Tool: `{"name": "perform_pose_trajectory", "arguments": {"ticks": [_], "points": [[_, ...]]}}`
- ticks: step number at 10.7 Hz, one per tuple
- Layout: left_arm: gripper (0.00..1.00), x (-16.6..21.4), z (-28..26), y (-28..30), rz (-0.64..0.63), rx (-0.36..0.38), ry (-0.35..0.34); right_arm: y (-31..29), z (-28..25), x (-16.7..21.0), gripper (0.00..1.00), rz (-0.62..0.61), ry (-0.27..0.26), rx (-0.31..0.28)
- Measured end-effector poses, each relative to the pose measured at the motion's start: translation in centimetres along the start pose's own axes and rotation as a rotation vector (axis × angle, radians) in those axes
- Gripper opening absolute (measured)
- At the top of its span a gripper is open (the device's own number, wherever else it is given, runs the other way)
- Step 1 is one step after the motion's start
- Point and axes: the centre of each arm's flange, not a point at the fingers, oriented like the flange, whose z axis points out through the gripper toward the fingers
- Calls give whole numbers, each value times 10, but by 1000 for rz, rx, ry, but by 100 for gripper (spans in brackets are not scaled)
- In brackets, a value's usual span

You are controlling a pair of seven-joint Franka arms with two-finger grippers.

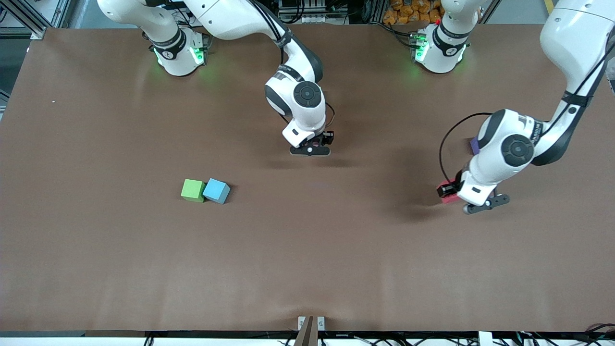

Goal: Arrange blocks into number 1
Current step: 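Lower the pink cube at the column end and open the right gripper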

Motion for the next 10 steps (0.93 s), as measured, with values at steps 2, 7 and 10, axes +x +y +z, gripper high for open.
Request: {"name": "perform_pose_trajectory", "arguments": {"ticks": [2,7,10], "points": [[63,-8,-18,40,17,27,-28,0,0,0,65,0,0,0],[63,-37,-33,133,-15,-23,-76,2,3,-1,70,1,-4,-6],[63,-43,-19,149,-30,-31,-104,2,-6,3,100,5,5,5]]}}
